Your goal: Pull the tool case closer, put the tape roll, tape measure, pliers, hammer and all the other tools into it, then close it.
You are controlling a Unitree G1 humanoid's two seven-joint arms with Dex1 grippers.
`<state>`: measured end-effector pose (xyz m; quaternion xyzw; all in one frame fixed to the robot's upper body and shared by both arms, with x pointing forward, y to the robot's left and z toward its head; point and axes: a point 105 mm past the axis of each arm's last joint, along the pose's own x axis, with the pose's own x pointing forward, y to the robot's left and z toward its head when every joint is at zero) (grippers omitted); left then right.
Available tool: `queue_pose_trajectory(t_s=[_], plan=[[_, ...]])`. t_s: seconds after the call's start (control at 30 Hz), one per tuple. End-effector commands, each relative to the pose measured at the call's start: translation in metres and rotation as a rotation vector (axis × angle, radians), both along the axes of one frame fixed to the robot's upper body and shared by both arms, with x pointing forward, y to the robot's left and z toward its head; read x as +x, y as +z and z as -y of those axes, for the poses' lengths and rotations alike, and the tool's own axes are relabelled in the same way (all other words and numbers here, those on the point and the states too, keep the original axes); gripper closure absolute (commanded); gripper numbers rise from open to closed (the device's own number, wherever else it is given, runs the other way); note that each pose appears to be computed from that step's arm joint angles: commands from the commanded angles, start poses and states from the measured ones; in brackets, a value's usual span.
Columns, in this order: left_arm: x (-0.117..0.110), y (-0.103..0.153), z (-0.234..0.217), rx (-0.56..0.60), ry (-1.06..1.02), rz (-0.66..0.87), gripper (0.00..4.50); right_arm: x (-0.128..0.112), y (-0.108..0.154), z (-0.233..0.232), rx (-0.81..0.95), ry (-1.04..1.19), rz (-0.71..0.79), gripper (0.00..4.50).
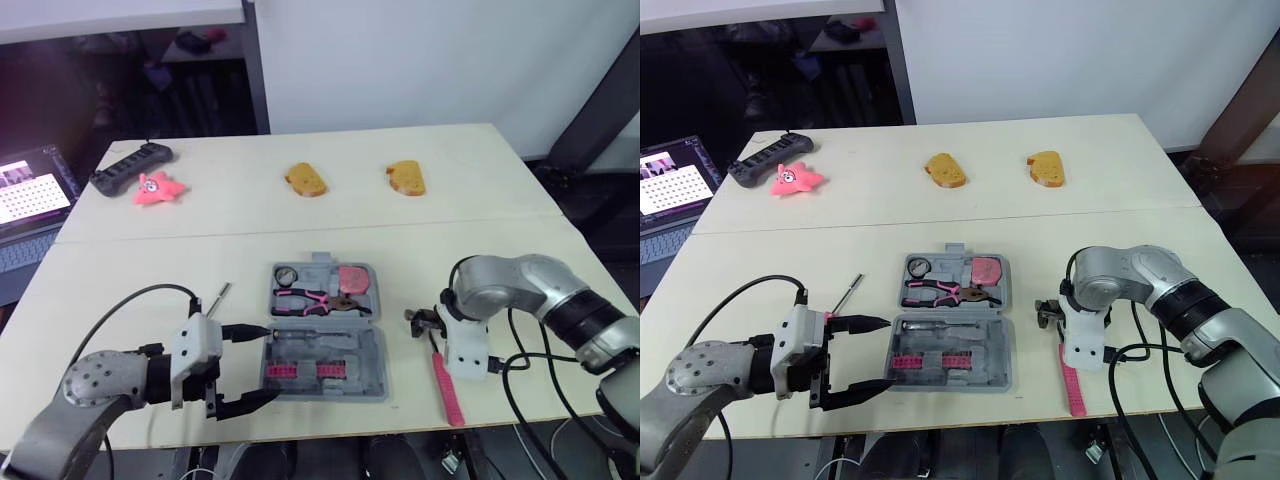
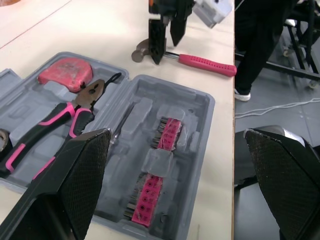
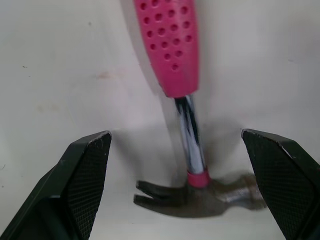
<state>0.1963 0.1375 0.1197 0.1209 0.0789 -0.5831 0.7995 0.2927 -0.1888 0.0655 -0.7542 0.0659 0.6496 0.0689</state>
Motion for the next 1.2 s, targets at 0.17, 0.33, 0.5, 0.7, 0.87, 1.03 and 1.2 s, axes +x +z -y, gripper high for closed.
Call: queue_pose_trajectory(t_s=[0.17,0.33,0.5,0.7,0.87,1.03,1.2], plan=[[-0.004,0.005,-0.001,0.042,-0.045,0.014,0.00,-0.001,-0.013,-0.002,-0.034,0.039,-0.010,1.33],[-0.001,0.008,0.000,0.047,-0.045,0.027,0.00,0.000,-0.012,-0.005,-0.012,0.061,0.009,3.63],[0.003,0.011,0.002,0.047,-0.043,0.036,0.00,0.007,-0.003,-0.006,0.038,0.096,0.052,4.44],[0.010,0.015,-0.001,0.027,-0.031,0.045,0.00,0.010,0.054,0.003,0.232,-0.027,0.132,4.44],[0.014,0.005,-0.010,0.035,-0.016,0.032,0.00,-0.026,0.113,0.024,0.522,-0.845,-0.081,4.44],[0.018,0.002,-0.014,0.043,-0.021,0.042,0.00,-0.036,0.108,0.026,0.668,-1.528,-0.221,4.44],[0.020,-0.002,-0.015,0.051,-0.036,0.045,0.00,-0.028,0.087,0.034,0.858,-2.143,-0.291,4.44]])
